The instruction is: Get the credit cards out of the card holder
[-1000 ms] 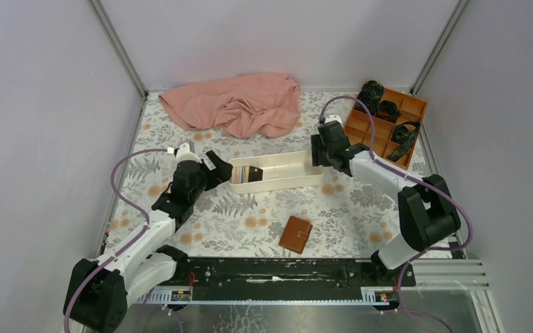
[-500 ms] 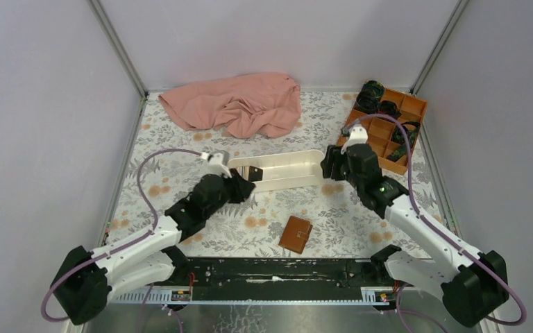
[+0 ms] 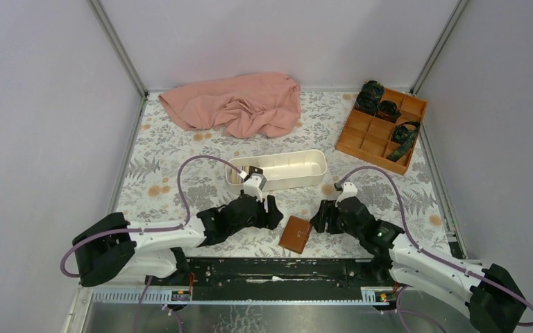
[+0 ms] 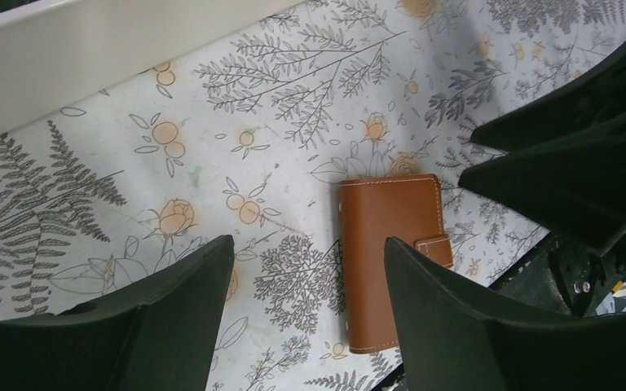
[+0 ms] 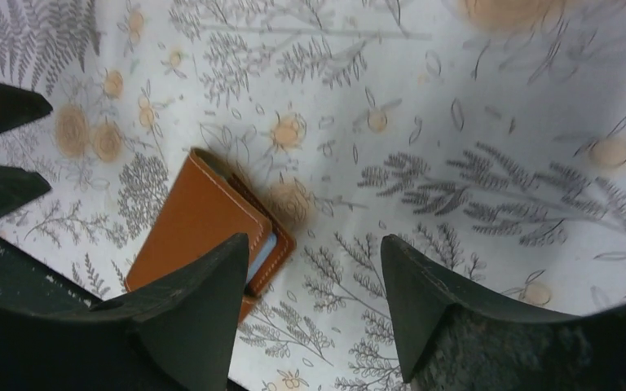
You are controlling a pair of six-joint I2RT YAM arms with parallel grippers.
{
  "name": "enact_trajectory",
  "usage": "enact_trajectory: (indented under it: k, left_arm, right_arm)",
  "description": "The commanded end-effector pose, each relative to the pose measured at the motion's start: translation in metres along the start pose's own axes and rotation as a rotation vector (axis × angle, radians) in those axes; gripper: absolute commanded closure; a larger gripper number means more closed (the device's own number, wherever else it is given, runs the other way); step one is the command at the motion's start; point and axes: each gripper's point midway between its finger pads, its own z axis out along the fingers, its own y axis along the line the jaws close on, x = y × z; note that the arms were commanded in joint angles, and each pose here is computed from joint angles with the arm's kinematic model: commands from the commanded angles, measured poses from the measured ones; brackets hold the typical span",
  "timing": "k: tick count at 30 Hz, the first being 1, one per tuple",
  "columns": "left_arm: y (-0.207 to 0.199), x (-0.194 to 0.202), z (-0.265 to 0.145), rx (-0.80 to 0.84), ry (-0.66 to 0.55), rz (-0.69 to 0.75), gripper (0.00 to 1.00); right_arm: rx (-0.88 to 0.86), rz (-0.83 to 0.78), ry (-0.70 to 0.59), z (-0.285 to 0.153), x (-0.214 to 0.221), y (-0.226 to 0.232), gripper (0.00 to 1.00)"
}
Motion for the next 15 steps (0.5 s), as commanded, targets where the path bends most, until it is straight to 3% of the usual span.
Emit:
enact_trajectory:
  k: [1, 15]
  left_arm:
    - [-0.012, -0.011, 0.007, 0.046, -0.057, -0.024, 0.25]
    - [-0.019, 0.013, 0.016, 0.115, 0.006, -0.028, 0.17]
  right_arm:
    - [-0.159, 0.141, -0.01, -0.002, 0.006, 0.029, 0.33]
    - [-0.281, 0.192, 0.105, -0.005, 0.048, 0.041, 0.35]
